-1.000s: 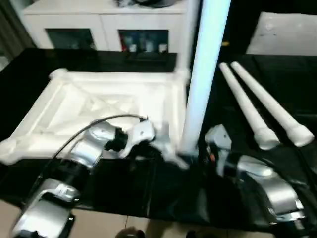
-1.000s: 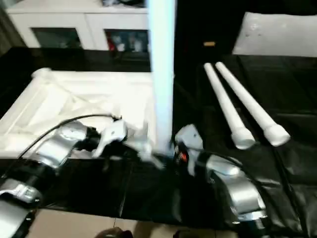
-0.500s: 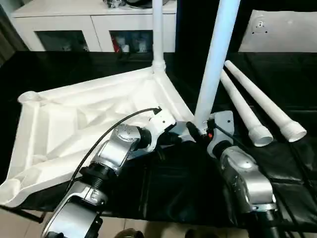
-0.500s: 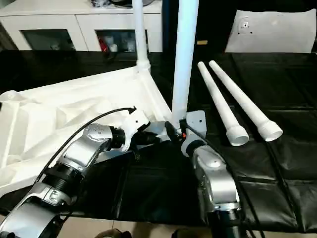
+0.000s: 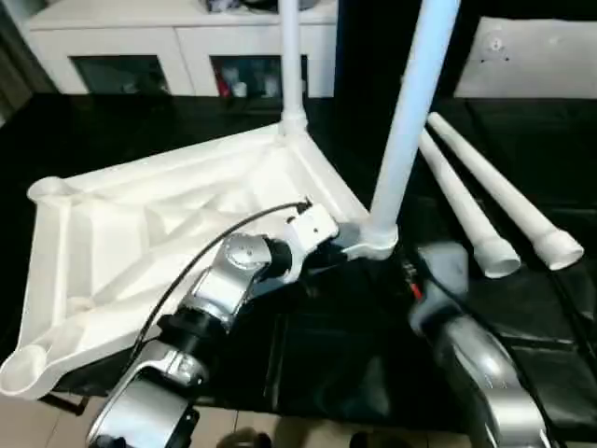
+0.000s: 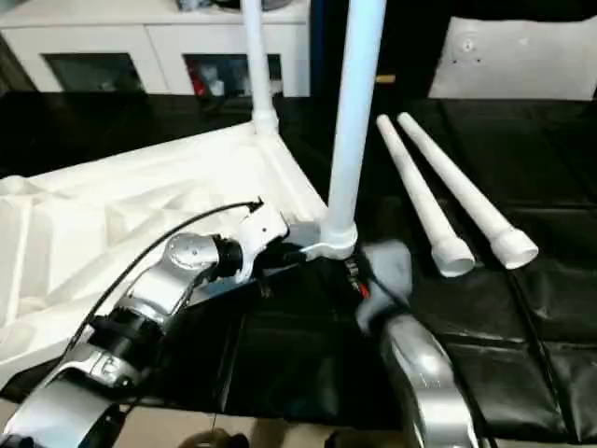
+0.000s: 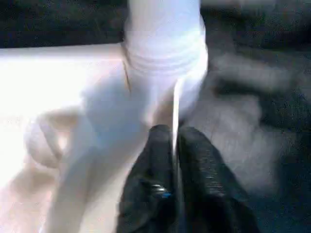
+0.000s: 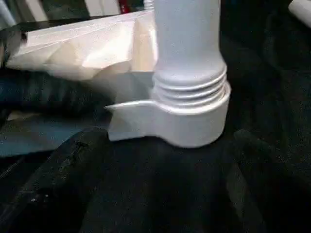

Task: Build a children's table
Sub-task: Rotate table base

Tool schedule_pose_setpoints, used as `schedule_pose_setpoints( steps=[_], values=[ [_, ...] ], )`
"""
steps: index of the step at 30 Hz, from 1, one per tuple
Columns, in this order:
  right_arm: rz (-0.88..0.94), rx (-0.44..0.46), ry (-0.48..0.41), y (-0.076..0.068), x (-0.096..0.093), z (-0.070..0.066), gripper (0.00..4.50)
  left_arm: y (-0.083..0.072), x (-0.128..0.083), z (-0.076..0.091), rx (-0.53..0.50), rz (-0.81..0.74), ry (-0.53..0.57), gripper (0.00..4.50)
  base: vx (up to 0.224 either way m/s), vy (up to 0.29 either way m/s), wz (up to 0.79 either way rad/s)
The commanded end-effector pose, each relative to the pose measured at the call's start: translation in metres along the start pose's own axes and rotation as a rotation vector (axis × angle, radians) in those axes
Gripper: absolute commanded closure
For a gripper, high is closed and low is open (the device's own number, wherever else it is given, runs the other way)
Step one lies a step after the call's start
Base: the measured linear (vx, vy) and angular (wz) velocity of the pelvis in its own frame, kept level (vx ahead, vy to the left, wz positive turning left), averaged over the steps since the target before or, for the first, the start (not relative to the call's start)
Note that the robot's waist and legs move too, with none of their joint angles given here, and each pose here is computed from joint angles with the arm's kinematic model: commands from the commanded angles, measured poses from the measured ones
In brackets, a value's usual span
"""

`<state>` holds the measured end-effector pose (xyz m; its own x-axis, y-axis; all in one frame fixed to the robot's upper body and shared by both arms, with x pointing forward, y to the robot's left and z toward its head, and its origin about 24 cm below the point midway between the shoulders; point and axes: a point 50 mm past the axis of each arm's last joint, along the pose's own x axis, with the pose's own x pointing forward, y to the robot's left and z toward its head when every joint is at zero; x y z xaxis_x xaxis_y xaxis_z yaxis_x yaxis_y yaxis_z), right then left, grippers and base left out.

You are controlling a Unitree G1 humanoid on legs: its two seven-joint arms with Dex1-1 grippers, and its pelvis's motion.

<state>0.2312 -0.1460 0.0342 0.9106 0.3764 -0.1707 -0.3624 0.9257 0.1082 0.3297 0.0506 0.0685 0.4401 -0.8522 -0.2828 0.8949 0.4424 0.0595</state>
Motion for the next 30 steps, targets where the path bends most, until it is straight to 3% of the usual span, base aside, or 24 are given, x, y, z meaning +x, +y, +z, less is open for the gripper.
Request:
schedule_pose_setpoints(
  steps=[1,4,9,11,15,19,20,24,30],
  values=[
    [0.070,0.002,-0.011,0.013,0.002,0.006,0.00,0.005,-0.002,0.019,0.010,0.024,-0.091,3.75,0.000,0.000,0.00],
    [0.139,0.001,0.040,0.026,0.005,0.004,0.00,0.021,-0.014,0.025,-0.038,0.115,-0.154,3.60,0.000,0.000,0.00],
    [0.219,-0.050,0.065,0.038,0.012,0.003,0.00,0.054,-0.046,0.025,-0.018,0.323,-0.090,3.60,0.000,0.000,0.00],
    [0.271,-0.065,0.112,0.046,0.022,0.001,0.00,0.087,-0.104,0.016,0.034,0.589,0.061,3.60,0.000,0.000,0.00],
    [0.276,-0.072,0.122,0.048,0.025,0.001,0.00,0.095,-0.126,0.012,0.040,0.671,0.107,3.96,0.000,0.000,0.00],
    [0.264,-0.085,0.160,0.047,0.036,0.001,0.00,0.106,-0.200,-0.009,0.074,0.876,0.312,4.15,0.000,0.000,0.00],
    [0.258,-0.083,0.165,0.047,0.038,0.001,0.00,0.107,-0.211,-0.012,0.074,0.902,0.346,4.39,0.000,0.000,0.00],
    [0.239,-0.097,0.197,0.048,0.047,-0.001,0.00,0.103,-0.248,-0.033,0.075,0.984,0.516,4.48,0.000,0.000,0.00],
    [0.248,-0.092,0.205,0.052,0.052,-0.001,0.00,0.087,-0.232,-0.061,-0.030,0.835,0.544,4.48,0.000,0.000,0.00]
  ],
)
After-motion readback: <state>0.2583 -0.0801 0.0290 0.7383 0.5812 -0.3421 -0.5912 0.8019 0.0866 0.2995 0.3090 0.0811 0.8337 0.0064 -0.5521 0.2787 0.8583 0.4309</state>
